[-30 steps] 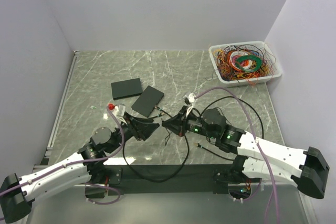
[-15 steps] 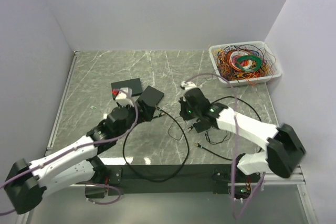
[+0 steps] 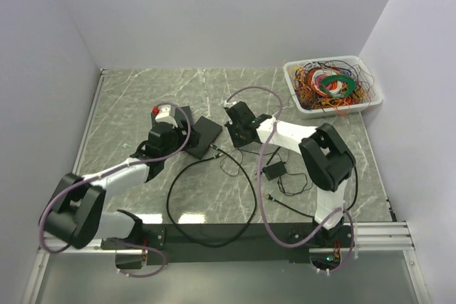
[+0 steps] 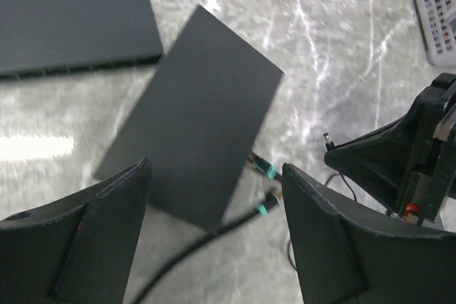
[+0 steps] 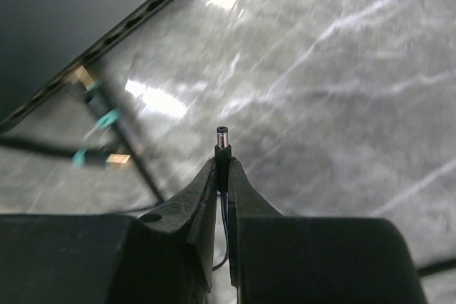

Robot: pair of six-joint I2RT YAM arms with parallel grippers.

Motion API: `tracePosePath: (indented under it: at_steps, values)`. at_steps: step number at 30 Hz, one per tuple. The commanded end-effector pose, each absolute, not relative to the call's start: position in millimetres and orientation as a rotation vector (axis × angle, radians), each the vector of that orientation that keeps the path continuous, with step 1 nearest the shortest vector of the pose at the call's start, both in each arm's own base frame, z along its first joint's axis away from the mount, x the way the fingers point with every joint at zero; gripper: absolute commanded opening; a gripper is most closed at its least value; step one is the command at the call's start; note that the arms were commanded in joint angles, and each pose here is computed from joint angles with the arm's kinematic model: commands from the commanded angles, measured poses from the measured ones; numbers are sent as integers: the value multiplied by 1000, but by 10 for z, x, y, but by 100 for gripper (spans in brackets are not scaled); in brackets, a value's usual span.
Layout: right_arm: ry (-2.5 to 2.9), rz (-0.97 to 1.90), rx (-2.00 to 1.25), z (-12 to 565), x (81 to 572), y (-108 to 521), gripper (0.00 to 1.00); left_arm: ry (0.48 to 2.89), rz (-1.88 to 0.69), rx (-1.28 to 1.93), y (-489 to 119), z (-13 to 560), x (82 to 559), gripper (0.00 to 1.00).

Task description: Insert the plug into the switch port

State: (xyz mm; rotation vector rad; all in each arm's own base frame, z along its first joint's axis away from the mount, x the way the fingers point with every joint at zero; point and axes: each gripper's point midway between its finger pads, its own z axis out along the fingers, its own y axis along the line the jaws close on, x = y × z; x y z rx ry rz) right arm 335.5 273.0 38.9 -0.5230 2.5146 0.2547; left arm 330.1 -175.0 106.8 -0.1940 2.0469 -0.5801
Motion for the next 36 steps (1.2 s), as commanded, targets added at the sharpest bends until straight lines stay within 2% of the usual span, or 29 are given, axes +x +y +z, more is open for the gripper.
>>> tracePosePath:
  at_steps: [1,9,18,36]
  values:
    - [2426,281,-576,531,3655,2890,0,1948,-698,-147,-1876,1281,3560,78]
    - [2356,255,-576,511,3930,2889,0,1900,-765,-45,-1993,1156,3763,73]
    - [2319,256,-609,428,3994,2930,0,1897,-761,-54,-1856,1017,4079,70]
    - [2327,272,-642,364,4031,3019,0,1972,-770,-74,-1827,642,4130,67]
